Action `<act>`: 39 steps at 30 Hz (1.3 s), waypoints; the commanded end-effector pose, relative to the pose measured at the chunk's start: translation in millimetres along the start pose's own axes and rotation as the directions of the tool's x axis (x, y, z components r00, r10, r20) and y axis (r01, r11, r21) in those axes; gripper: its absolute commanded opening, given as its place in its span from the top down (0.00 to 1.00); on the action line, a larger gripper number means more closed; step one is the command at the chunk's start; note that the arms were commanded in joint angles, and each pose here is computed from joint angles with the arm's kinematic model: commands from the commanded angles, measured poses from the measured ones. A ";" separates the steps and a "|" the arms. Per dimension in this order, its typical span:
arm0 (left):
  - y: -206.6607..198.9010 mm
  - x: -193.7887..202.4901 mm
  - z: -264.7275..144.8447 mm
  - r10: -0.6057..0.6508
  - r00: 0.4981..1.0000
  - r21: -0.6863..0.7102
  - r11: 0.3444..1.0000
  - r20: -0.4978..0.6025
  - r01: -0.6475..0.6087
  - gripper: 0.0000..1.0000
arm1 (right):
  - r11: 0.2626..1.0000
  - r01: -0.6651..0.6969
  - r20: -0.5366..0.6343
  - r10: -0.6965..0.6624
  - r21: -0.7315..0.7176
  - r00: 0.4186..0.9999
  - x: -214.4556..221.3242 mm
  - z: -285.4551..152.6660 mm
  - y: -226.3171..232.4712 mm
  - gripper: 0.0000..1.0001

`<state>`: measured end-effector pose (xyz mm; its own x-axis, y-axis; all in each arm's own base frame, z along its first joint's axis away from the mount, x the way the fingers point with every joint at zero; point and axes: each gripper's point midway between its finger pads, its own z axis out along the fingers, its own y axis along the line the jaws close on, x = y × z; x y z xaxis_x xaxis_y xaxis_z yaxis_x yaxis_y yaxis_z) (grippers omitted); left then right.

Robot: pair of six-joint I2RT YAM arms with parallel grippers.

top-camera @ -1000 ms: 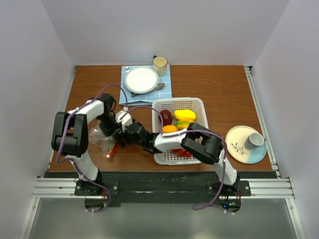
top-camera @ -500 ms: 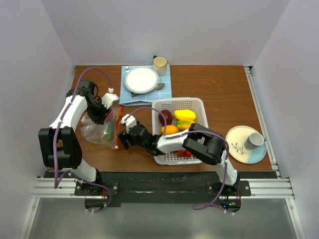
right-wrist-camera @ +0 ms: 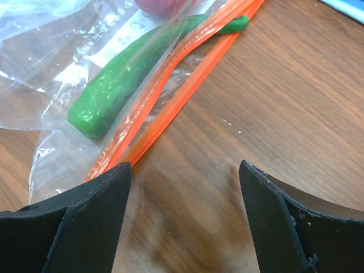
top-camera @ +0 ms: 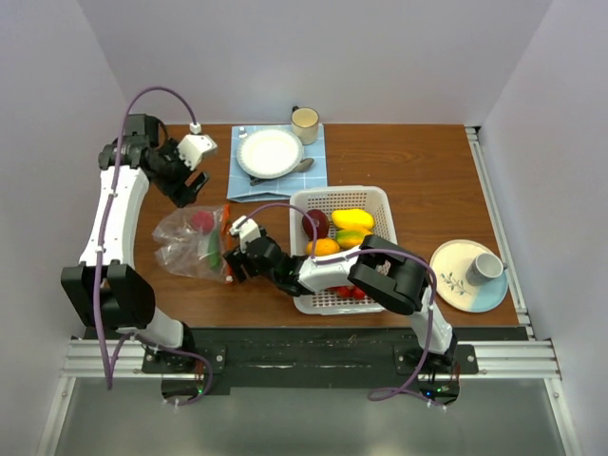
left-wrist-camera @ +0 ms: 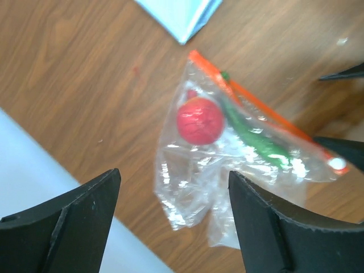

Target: Open the zip-top bag and remove the fake food

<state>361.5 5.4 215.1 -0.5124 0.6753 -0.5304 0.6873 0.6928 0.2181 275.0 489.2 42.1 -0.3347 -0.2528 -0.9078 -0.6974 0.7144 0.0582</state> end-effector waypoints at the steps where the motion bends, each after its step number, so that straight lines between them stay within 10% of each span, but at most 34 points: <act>1: -51.3 11.8 5.5 -0.098 0.995 0.186 0.978 0.025 0.091 0.19 | 0.999 -0.015 0.059 0.013 0.041 0.998 -27.4 0.3 -4.5 0.20; 7: -126.4 80.9 59.7 -0.152 0.982 0.391 0.902 -0.108 0.182 0.32 | 0.992 -0.016 0.057 0.009 0.127 0.998 -29.4 4.5 -23.2 0.20; 25: -116.8 183.3 120.4 0.036 0.960 0.210 0.977 -0.278 0.025 0.38 | 0.987 -0.060 0.057 0.052 0.151 0.997 -38.3 13.7 -44.1 0.21; 39: -116.8 173.3 151.8 0.139 0.968 0.291 0.954 -0.210 -0.074 0.54 | 0.981 -0.049 -0.004 0.051 0.185 0.999 -21.6 45.9 -51.2 0.22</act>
<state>293.2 0.2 11.6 -0.5517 0.7364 -0.3915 0.7892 0.6128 0.0405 331.0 486.8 37.4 -0.3590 -0.2410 -0.9017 -0.5829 0.8124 0.0149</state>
